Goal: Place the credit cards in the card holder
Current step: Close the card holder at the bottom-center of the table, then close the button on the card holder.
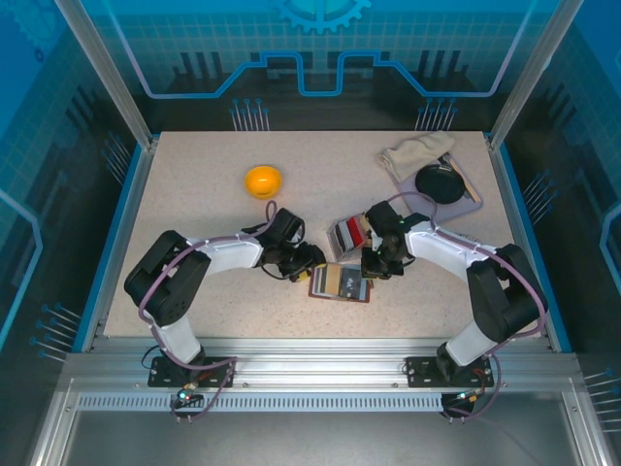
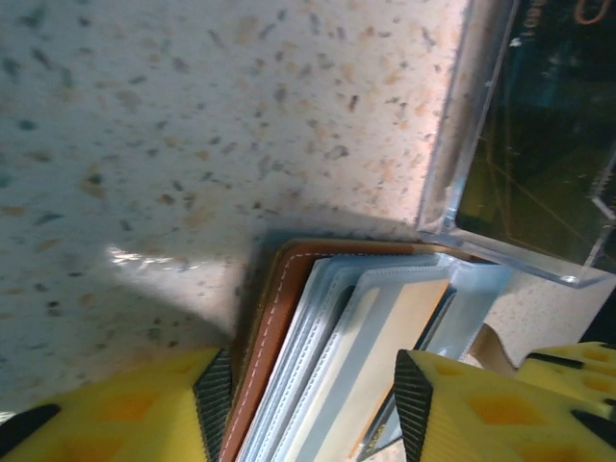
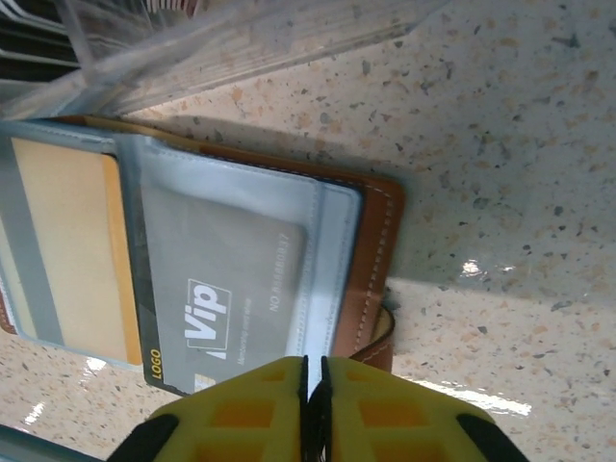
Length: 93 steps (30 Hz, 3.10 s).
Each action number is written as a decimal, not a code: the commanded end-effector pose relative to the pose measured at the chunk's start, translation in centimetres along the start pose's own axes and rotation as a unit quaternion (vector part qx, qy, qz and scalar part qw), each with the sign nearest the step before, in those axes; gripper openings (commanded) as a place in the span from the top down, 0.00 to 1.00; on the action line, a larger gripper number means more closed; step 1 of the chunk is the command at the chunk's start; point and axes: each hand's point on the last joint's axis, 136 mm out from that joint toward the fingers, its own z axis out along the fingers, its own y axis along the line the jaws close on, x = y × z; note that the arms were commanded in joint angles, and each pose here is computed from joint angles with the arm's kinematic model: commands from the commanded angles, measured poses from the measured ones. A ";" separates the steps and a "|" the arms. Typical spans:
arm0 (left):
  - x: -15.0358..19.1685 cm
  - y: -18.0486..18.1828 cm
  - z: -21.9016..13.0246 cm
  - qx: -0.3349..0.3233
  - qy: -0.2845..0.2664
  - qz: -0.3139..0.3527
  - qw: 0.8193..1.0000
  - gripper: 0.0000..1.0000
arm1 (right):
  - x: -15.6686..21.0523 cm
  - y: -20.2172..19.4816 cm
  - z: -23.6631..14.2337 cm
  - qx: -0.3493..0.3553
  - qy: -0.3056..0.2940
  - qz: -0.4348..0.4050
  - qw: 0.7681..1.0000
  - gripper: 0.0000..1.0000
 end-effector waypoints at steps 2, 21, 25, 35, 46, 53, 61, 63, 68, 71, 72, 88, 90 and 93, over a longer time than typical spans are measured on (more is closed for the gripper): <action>0.9 -2.7 -0.5 0.070 0.016 0.012 0.997 0.54 | 0.6 -0.4 1.0 0.008 0.010 0.001 1.000 0.90; 4.9 -10.5 -0.5 0.156 0.069 0.099 0.980 0.59 | 0.9 -1.3 0.3 0.020 -0.012 0.016 1.000 0.95; 5.2 -10.1 0.2 0.127 0.060 0.106 0.984 0.59 | 1.9 -3.6 -0.9 0.063 -0.024 0.037 0.997 0.95; 7.4 -11.6 2.7 0.122 0.100 0.134 0.978 0.59 | 4.0 -7.3 -1.1 0.100 -0.017 0.102 0.990 0.94; 9.9 -12.7 6.4 0.112 0.155 0.120 0.974 0.55 | 3.3 -7.4 0.6 0.057 -0.014 0.131 0.990 0.95; 9.9 -11.4 7.1 0.105 0.148 0.095 0.979 0.55 | 1.4 -4.3 1.4 -0.039 -0.024 0.092 0.995 0.95; 8.3 -7.8 6.1 0.073 0.072 0.035 0.994 0.55 | -0.3 -1.9 0.4 -0.091 -0.043 0.049 0.994 0.93; 7.9 -8.3 5.4 0.087 0.053 0.043 0.994 0.55 | -0.1 -2.8 0.0 -0.064 -0.043 0.048 0.996 0.91; 7.4 -9.6 4.4 0.113 0.030 0.055 0.992 0.54 | 1.3 -4.2 -0.8 -0.023 -0.030 0.046 0.998 0.74; 7.4 -10.3 4.1 0.121 0.028 0.063 0.990 0.53 | 2.0 -4.0 -1.2 -0.029 -0.022 0.039 0.999 0.72; 7.4 -10.4 4.0 0.121 0.029 0.066 0.990 0.53 | 2.1 -3.9 -1.3 -0.033 -0.020 0.038 0.999 0.71; 7.5 -10.1 4.1 0.112 0.033 0.069 0.991 0.53 | 2.3 -2.3 -1.5 -0.062 -0.004 0.007 0.998 0.73; 7.5 -10.0 4.1 0.110 0.033 0.068 0.991 0.53 | 2.5 -2.6 -2.0 -0.057 -0.012 0.007 0.998 0.68; 7.5 -9.8 4.1 0.109 0.031 0.068 0.991 0.54 | 2.8 -2.1 -2.6 -0.074 -0.022 -0.002 0.997 0.63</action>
